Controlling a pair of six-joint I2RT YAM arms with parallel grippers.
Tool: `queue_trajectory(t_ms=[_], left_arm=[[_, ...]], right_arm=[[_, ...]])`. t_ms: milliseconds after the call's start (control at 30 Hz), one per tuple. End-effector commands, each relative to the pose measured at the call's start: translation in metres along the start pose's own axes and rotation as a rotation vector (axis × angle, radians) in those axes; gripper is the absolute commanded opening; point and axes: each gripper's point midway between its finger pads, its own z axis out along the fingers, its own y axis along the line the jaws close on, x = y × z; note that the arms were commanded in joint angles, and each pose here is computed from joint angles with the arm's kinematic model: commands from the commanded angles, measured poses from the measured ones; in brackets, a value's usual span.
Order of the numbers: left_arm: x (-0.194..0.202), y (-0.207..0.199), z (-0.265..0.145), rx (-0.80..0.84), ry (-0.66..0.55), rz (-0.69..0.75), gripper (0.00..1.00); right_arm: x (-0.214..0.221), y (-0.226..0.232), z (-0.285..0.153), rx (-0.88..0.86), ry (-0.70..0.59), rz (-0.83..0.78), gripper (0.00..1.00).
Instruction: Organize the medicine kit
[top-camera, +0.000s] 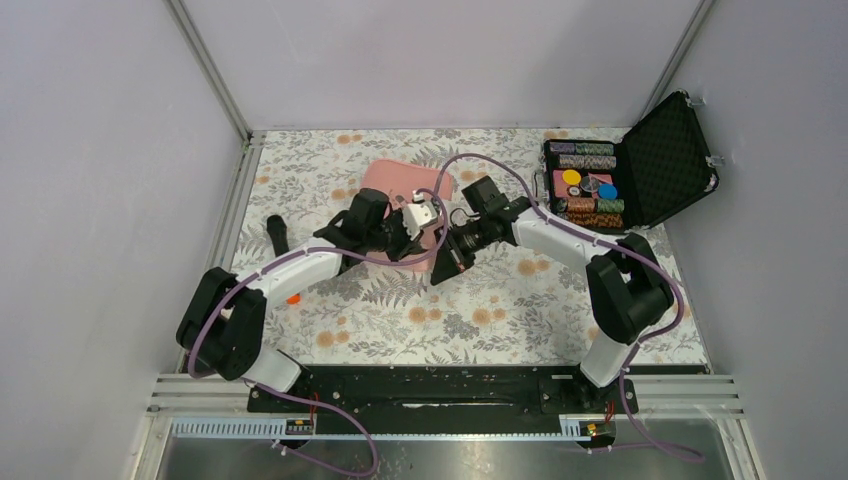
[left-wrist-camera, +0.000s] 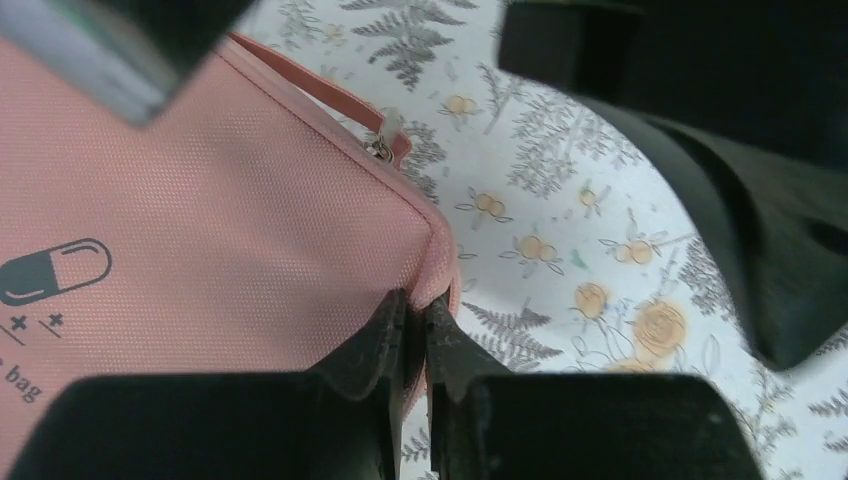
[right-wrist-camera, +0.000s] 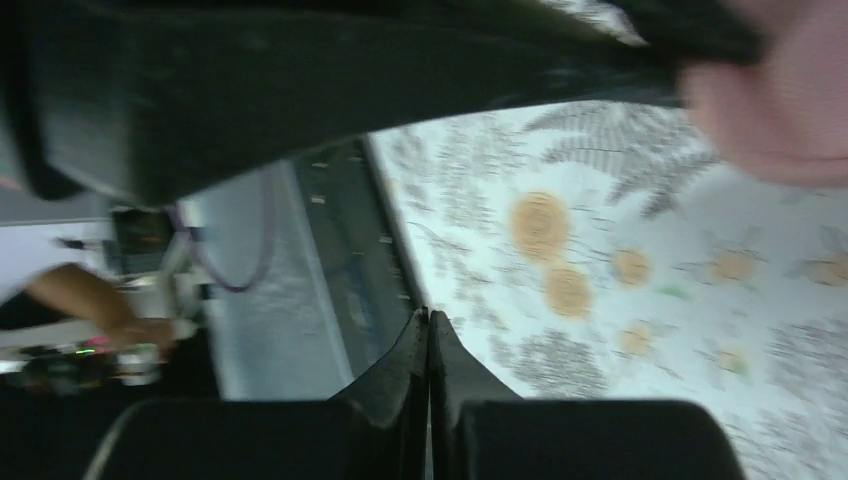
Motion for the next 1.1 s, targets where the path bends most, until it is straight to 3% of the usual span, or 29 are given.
queue_trajectory(t_ms=[0,167,267,300,400,500,567,667,733,800,867,900,967,1033,1067], left_arm=[[-0.019,0.103,-0.015,-0.461,-0.133,-0.255,0.0],[-0.014,0.088,-0.006,-0.383,-0.141,-0.303,0.0],[-0.008,0.076,-0.005,-0.328,-0.114,-0.281,0.0],[-0.007,0.071,-0.005,-0.303,-0.106,-0.285,0.04],[-0.012,0.057,-0.005,-0.22,-0.122,-0.254,0.4],[-0.029,0.064,-0.019,-0.256,-0.133,-0.232,0.7],[-0.041,0.077,-0.033,-0.299,-0.111,-0.231,0.97],[-0.066,0.115,-0.067,-0.441,-0.157,-0.277,0.99],[-0.097,0.155,-0.102,-0.65,-0.22,-0.26,0.99],[-0.134,0.197,-0.143,-0.899,-0.36,-0.284,0.99],[-0.147,0.234,-0.162,-1.077,-0.459,-0.399,0.99],[-0.159,0.242,-0.157,-1.027,-0.463,-0.376,0.95],[-0.178,0.229,-0.13,-0.769,-0.413,-0.236,0.75],[-0.178,0.194,-0.113,-0.559,-0.36,-0.083,0.71],[-0.167,0.18,-0.107,-0.502,-0.323,-0.019,0.71]], right_arm=[[0.017,0.09,0.002,-0.433,0.073,0.069,0.0],[0.008,0.064,0.006,-0.375,0.04,0.117,0.0],[-0.012,0.021,-0.012,-0.145,-0.05,0.083,0.26],[-0.017,0.004,-0.019,-0.05,-0.063,0.04,0.35],[-0.021,-0.031,-0.038,0.122,-0.085,-0.059,0.5],[-0.033,-0.047,-0.058,0.227,-0.149,-0.093,0.6],[-0.045,-0.057,-0.073,0.296,-0.213,-0.091,0.71],[-0.064,-0.072,-0.105,0.434,-0.309,-0.133,0.98],[-0.085,-0.081,-0.133,0.544,-0.39,-0.183,0.99],[-0.112,-0.092,-0.152,0.595,-0.484,-0.157,0.99],[-0.137,-0.098,-0.151,0.558,-0.551,-0.141,0.99],[-0.146,-0.097,-0.143,0.495,-0.543,-0.157,1.0],[-0.151,-0.087,-0.123,0.313,-0.464,-0.192,0.94],[-0.143,-0.076,-0.109,0.199,-0.381,-0.241,0.79],[-0.137,-0.075,-0.105,0.209,-0.351,-0.283,0.76]])
